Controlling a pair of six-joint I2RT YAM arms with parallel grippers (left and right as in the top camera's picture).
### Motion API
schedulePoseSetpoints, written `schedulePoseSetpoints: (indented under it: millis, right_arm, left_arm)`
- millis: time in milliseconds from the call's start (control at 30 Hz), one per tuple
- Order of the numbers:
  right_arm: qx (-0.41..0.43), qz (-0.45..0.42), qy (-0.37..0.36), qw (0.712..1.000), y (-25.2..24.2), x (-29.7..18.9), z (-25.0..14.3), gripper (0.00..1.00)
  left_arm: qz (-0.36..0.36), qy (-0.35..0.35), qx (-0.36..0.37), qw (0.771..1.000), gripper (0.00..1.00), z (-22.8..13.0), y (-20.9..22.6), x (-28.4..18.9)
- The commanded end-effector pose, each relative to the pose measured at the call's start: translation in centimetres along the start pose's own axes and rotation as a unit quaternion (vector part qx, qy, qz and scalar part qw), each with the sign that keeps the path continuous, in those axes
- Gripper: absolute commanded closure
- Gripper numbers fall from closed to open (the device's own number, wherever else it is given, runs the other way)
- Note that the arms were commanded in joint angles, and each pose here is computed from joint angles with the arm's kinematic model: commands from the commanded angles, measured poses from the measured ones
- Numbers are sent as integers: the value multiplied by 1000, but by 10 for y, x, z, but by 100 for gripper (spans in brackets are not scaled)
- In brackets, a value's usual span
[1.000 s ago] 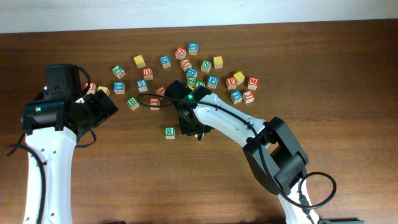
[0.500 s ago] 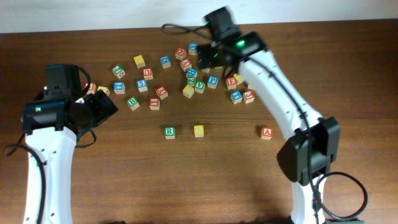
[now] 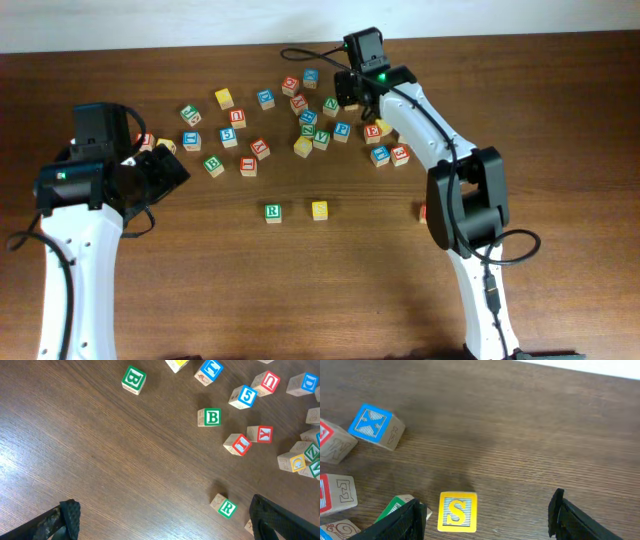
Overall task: Spell out RSS
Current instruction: 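Reach the right gripper to the pile and grasp a second yellow S block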
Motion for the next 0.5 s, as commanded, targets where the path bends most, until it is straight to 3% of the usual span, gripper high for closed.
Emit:
schedulePoseSetpoints:
  millis: [0,133,200,467]
  right_arm:
    - [-1,21,30,999,4,19,-18,29]
    - [0,19,47,999,3,33,-32,29]
    - [0,18,47,999,3,33,-32,36]
    - [30,22,24,999,1,34,-21,35]
  left_arm:
    - [3,-2,-7,1000,1,1,2,-1]
    - [3,-2,-7,1000,1,1,2,-1]
    - [3,-2,-7,1000,1,1,2,-1]
    - [3,-2,-7,1000,1,1,2,-1]
Point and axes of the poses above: each gripper's point midway between its finger pads, its own x axis out along the fingers, its own y axis along the line the jaws close on, z = x × y, the point moved 5 cm from there along -x, back along the fingers, and after that the axes turned 8 degrees about x, right-handed, at the moved point
